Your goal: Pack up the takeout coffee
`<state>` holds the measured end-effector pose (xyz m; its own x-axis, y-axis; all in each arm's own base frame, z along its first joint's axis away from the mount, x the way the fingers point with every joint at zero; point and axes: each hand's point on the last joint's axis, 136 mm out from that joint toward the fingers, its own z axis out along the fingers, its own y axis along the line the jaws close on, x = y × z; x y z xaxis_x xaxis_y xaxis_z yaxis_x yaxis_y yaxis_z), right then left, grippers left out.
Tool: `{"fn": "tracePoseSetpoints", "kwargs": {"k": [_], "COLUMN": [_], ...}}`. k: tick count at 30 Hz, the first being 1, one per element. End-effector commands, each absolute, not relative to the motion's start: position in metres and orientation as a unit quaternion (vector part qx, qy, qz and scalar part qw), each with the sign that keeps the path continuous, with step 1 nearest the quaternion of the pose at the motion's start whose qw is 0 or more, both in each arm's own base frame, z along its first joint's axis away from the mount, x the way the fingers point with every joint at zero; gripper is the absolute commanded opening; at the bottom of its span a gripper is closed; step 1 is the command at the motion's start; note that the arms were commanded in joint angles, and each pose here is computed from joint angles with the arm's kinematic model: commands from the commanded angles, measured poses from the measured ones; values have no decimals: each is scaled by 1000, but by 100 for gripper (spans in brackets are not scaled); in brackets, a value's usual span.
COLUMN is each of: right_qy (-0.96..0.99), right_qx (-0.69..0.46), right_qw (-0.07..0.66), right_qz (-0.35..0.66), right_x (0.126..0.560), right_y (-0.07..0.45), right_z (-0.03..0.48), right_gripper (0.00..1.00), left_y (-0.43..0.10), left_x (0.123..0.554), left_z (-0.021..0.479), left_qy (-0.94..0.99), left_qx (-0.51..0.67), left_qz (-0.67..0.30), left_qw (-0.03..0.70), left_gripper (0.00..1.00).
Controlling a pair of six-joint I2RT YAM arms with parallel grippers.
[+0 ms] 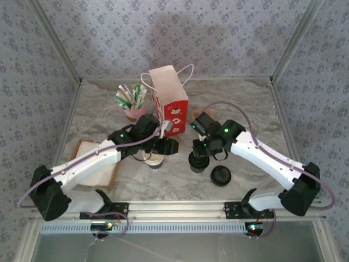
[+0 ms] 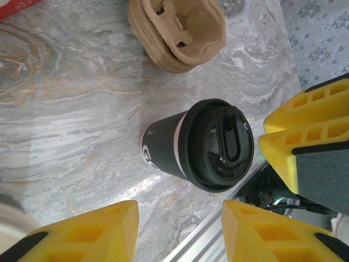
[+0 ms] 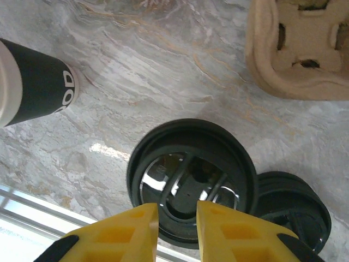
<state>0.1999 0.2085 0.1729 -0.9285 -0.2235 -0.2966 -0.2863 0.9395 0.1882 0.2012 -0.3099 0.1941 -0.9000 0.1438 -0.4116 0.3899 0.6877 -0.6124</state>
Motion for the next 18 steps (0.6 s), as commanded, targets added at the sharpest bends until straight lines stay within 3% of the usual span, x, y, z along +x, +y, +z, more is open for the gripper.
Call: {"fn": "tracePoseSetpoints", "kwargs": {"k": [1, 18], "right_qy": [980, 983], "right_qx": [-116, -94], "right_qw": [101, 62], "right_qz": [127, 147], "right_x": [187, 179], "right_y": [201, 194], "right_z": [159, 132], "right_gripper": [27, 23], "left_y": [-323, -370], "left_x": [203, 197], "left_z": [198, 160], "left_qy": [903, 915], "left_qx": [167, 193], "left_qz": [-358, -338], "left_qw": [168, 110], "left_gripper": [43, 38]}}
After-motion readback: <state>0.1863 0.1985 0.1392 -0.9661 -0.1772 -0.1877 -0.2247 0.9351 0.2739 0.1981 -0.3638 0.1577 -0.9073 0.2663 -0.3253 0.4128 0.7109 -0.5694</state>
